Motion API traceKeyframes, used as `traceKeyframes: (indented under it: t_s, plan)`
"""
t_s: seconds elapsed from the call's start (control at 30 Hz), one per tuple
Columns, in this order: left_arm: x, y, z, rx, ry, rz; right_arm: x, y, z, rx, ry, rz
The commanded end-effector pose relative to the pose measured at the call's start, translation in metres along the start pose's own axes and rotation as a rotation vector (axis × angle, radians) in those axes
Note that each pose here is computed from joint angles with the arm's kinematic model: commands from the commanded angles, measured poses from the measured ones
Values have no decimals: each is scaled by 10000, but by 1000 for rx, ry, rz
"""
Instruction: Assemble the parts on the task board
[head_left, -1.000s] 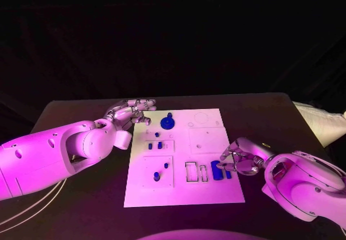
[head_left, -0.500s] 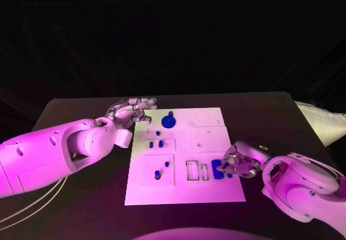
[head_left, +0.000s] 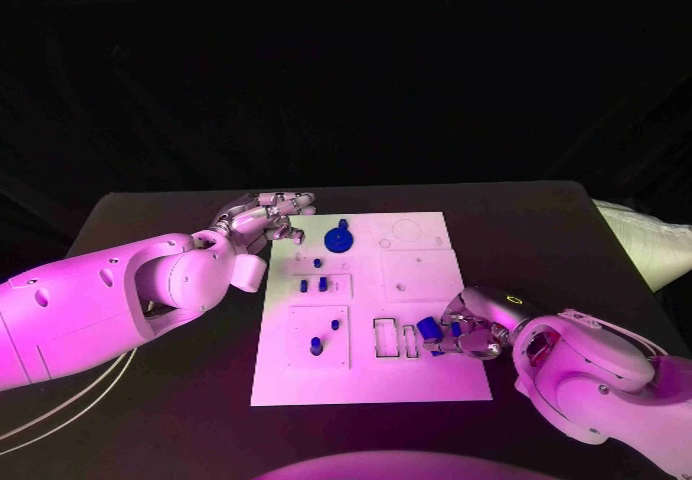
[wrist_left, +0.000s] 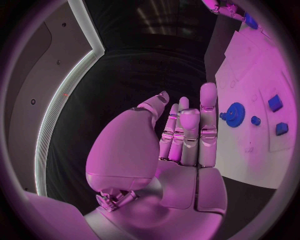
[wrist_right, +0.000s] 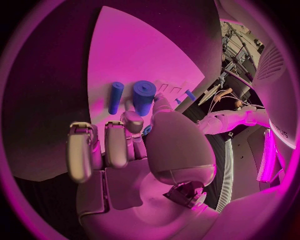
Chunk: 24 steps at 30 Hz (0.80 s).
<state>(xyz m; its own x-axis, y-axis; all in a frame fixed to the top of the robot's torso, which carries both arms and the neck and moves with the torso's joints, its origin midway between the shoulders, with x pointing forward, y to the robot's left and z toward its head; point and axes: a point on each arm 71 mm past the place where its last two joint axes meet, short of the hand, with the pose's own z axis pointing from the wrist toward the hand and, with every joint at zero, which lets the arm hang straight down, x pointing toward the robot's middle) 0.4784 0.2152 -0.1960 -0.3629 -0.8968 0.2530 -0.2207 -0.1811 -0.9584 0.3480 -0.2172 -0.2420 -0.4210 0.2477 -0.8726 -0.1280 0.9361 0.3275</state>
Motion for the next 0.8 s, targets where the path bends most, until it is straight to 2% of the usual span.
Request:
traceKeyframes:
  t_s: [0.03,0.27,0.47,0.8]
  plan:
    - [24,-4,-1,3,22,-2,60,-16,13,12,29,-45]
    - [20,-5,-5,3,22,-1,82,-18,31,14,28,-48]
    - [19,-4,-9,3,23,0,39,9,17,6,-36,3]
    - [7,2,-18,0,23,0,-65,68,-94,22,-121,252]
